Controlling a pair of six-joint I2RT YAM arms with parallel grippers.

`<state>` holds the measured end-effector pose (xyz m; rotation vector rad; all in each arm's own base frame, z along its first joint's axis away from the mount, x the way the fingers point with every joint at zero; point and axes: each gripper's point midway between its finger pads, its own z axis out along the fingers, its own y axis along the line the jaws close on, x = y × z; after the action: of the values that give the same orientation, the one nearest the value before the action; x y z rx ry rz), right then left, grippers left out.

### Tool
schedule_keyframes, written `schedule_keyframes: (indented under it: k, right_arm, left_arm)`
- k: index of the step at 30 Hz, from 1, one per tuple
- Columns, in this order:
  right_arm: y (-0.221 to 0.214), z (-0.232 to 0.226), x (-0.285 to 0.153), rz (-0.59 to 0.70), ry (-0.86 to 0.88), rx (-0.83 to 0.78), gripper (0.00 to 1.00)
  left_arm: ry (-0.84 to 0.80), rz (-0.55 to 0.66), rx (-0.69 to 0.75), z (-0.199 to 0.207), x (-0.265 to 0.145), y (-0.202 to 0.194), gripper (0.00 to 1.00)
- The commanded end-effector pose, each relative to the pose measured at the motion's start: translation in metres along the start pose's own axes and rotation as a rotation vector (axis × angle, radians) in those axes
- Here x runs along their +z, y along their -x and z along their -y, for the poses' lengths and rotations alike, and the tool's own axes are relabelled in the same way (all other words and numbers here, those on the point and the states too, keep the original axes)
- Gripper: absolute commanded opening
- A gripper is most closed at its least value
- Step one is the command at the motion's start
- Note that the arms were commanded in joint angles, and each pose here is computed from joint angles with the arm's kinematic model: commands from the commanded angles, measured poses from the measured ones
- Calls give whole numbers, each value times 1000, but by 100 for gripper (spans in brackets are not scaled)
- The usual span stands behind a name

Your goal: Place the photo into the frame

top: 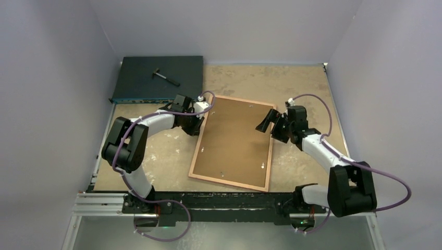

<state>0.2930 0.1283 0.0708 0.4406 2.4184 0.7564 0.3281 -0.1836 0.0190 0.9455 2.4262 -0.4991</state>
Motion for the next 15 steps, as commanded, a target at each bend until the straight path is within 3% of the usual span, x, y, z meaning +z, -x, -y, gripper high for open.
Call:
schedule_keyframes:
  k: [1, 7, 15]
  right_arm:
    - [28, -1, -21, 82, -111, -111, 99]
    - [43, -6, -36, 137, -141, -147, 98]
    - [28, -25, -29, 137, -82, -142, 78]
  left_arm:
    - [-56, -63, -19, 15, 1, -22, 17]
    - [-51, -65, -25, 14, 0, -19, 16]
    - [-53, -44, -33, 12, -16, -3, 17]
